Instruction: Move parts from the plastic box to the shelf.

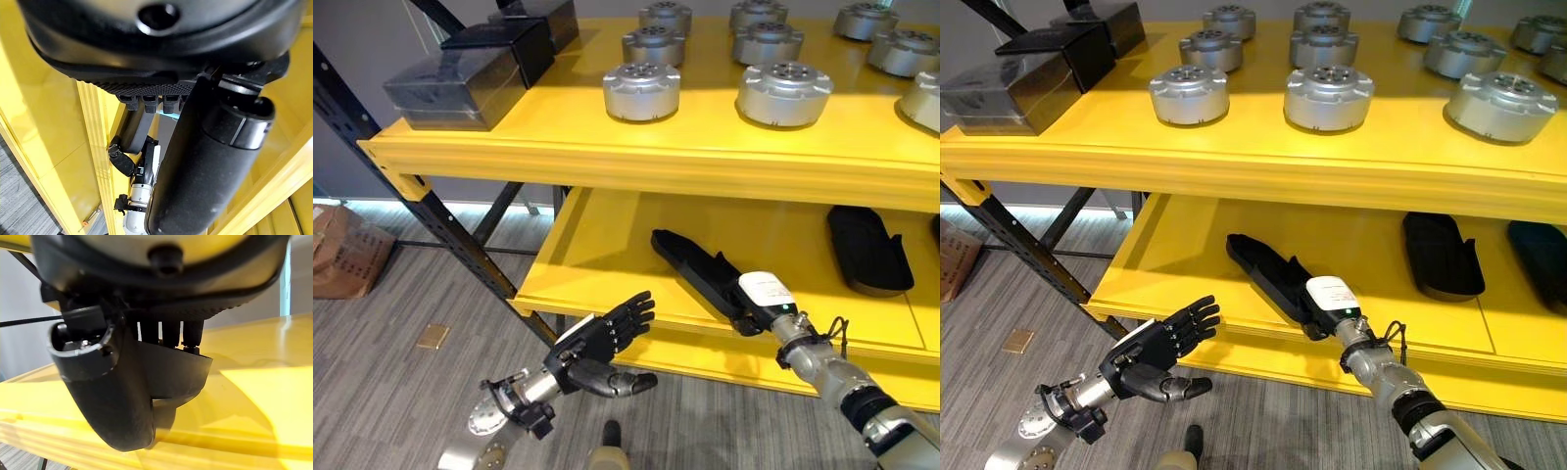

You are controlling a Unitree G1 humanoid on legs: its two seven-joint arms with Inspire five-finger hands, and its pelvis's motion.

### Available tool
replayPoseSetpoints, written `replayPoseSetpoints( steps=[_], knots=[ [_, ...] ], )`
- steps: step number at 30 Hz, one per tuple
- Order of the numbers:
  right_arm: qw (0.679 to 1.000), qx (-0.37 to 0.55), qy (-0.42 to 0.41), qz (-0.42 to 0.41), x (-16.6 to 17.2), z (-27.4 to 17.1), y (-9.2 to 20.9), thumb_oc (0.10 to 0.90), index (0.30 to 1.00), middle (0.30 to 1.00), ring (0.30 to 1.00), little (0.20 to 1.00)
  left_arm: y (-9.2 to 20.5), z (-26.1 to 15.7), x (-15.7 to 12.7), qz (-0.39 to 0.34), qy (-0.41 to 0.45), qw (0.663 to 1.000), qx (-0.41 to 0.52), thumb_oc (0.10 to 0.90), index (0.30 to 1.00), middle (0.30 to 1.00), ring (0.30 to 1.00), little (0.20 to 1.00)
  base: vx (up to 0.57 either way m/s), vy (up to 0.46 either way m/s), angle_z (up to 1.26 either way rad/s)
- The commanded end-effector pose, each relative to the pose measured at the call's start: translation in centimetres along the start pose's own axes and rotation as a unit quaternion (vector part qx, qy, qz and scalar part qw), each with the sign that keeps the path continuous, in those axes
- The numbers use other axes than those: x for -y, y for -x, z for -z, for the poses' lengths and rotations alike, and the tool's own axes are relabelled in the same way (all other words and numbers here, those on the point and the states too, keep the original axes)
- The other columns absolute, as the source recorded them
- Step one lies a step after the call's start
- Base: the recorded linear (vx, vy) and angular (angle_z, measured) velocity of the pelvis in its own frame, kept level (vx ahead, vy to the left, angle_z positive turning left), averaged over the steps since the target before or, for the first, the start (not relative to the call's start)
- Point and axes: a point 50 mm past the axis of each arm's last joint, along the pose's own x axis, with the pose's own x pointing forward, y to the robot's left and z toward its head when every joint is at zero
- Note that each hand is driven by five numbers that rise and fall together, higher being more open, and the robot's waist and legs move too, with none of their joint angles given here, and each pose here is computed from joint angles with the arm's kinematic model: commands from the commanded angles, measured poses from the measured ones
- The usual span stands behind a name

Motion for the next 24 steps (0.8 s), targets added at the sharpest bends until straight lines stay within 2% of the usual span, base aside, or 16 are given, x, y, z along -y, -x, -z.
replayPoseSetpoints(
  steps=[1, 5, 9, 14, 24],
  knots=[
    [0.991, -0.034, 0.002, 0.129, 6.4, 0.7, -3.6, 0.4, 0.3, 0.3, 0.3, 0.3, -2.2, -5.3, 0.5, 0.058, -0.046, 0.989, 0.129, 0.9, 1.0, 1.0, 1.0, 1.0, 0.03, 0.016, 0.0],
    [0.988, -0.093, -0.034, 0.117, 5.3, 1.6, -3.2, 0.4, 0.3, 0.3, 0.3, 0.3, -2.3, -4.9, 0.6, 0.057, -0.041, 0.99, 0.125, 0.9, 1.0, 1.0, 1.0, 1.0, 0.06, 0.019, 0.0],
    [0.985, -0.112, -0.061, 0.112, 4.7, 1.7, -3.1, 0.4, 0.3, 0.3, 0.3, 0.3, -2.5, -4.8, 0.7, 0.056, -0.038, 0.99, 0.126, 0.9, 1.0, 1.0, 1.0, 1.0, 0.05, 0.013, -0.01],
    [0.973, -0.146, -0.147, 0.098, 4.4, 1.2, -3.8, 0.4, 0.3, 0.3, 0.3, 0.3, -2.9, -5.0, 0.7, 0.057, -0.035, 0.989, 0.129, 0.9, 1.0, 1.0, 1.0, 1.0, 0.01, 0.004, 0.0],
    [0.961, -0.134, -0.21, 0.121, 7.7, -1.4, -6.9, 0.4, 0.3, 0.3, 0.3, 0.3, -3.8, -5.1, 0.9, 0.054, -0.025, 0.989, 0.135, 0.9, 1.0, 1.0, 1.0, 1.0, 0.02, 0.042, 0.0]
  ],
)
